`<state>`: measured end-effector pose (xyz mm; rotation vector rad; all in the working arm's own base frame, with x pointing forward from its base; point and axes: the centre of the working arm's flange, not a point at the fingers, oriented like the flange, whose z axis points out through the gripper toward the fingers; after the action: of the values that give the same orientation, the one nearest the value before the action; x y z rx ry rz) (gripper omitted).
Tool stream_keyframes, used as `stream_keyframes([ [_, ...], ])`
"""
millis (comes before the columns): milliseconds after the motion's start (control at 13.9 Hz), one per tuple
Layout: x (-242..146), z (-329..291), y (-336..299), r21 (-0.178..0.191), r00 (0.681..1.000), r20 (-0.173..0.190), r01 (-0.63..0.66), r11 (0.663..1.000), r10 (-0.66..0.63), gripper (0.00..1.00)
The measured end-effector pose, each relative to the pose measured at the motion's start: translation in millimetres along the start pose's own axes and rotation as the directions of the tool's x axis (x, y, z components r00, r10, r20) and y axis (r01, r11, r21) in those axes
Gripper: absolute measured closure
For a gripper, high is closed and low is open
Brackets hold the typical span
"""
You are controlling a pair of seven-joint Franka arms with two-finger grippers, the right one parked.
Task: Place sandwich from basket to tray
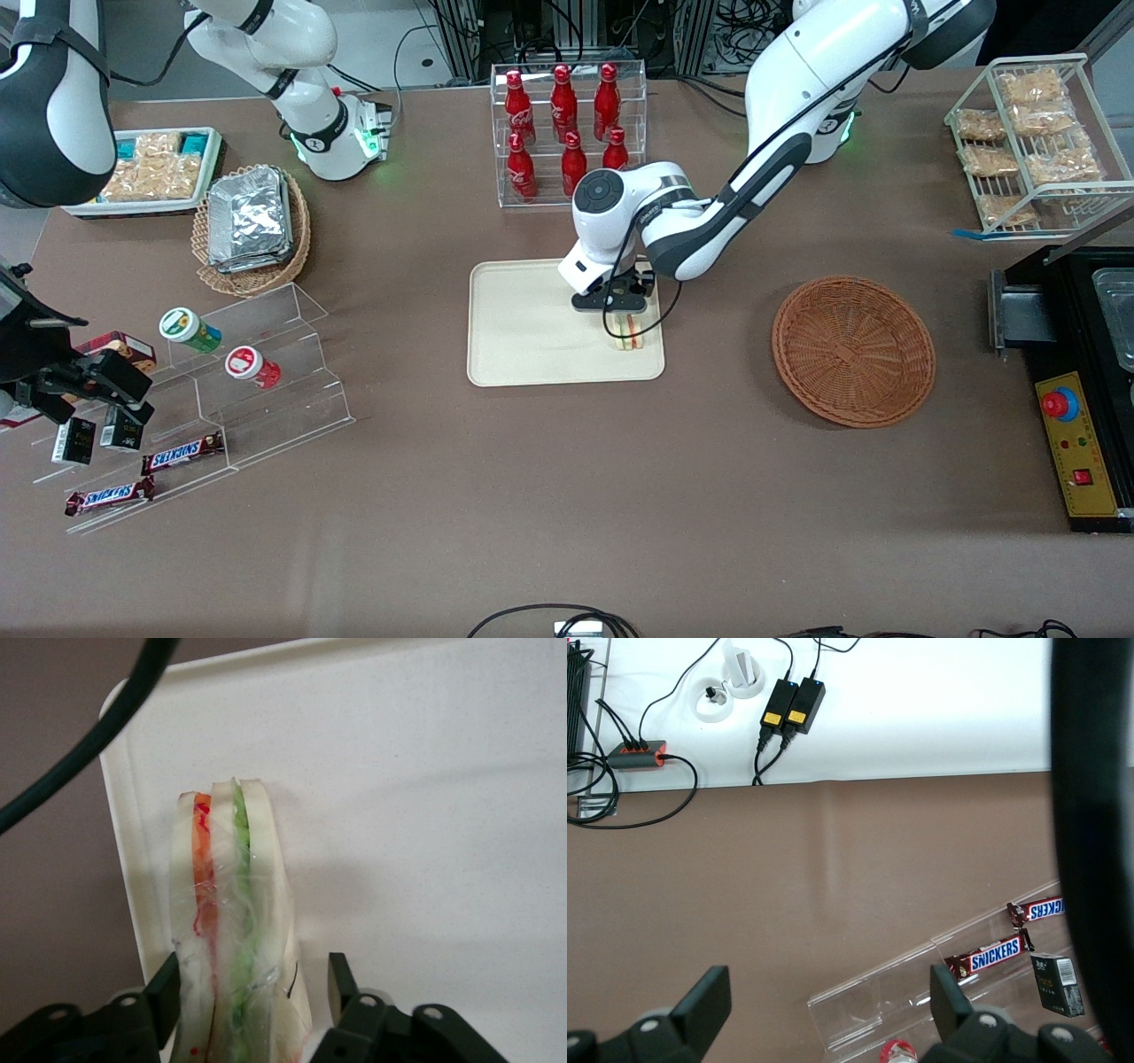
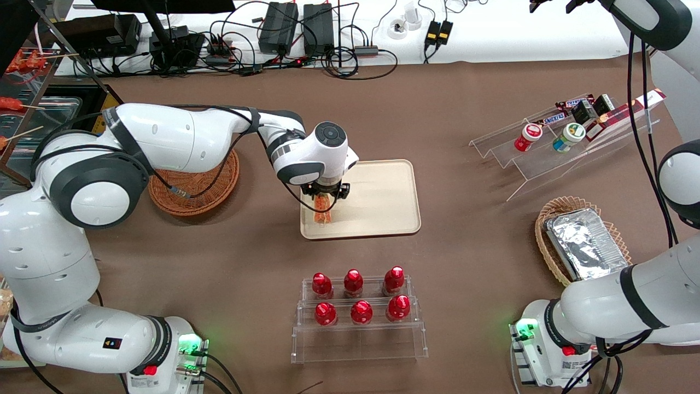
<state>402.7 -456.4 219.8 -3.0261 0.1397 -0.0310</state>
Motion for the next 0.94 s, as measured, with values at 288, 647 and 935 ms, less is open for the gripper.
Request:
stream_keyframes([
  [288,37.1,-21.5,-11.9,-0.027,0.996,-0.037,0.082,0.996,-0.083,0.0],
  [647,122.8,-74.4,-75.3,-0.024,0.953,-0.029,0.301,0.953,-0.301,0.0],
  [935,168.8,-120.0,-157.0,-0.005,0.887,-0.035,0.461,0.888,-0.461,0.0],
])
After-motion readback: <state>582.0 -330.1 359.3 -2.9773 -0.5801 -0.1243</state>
